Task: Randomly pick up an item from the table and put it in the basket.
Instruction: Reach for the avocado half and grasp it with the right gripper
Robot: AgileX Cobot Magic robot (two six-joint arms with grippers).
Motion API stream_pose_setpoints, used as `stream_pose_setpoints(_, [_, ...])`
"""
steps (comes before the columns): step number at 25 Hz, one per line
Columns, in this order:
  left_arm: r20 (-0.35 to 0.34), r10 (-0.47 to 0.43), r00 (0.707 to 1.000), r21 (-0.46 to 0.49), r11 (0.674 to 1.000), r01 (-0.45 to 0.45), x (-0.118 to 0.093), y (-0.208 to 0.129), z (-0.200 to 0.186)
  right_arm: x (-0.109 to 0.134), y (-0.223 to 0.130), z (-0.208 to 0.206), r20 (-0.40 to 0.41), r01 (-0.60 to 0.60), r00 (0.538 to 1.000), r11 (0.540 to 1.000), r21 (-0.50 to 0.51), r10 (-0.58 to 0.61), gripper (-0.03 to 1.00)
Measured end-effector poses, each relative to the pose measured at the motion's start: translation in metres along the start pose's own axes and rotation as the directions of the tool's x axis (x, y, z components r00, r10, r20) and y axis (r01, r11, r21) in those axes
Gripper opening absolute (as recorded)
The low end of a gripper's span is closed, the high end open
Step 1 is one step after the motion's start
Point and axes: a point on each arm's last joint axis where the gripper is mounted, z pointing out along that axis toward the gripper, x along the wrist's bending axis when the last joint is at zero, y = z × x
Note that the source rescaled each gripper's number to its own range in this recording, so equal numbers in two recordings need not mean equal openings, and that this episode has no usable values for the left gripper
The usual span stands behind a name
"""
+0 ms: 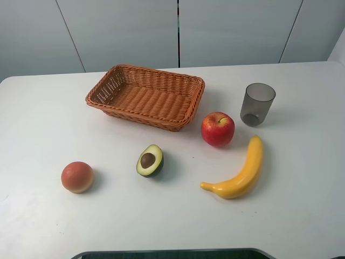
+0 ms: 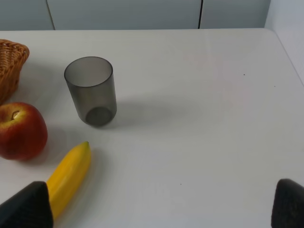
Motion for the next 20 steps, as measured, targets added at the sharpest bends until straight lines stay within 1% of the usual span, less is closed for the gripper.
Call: stream_pose_setpoints(20, [0.000, -0.001, 1.000, 0.000, 1.000, 0.001, 0.0000, 0.0000, 0.0000, 0.0000, 0.0000, 0.0000, 0.000, 0.000, 1.000, 1.000, 0.000, 0.000, 1.00])
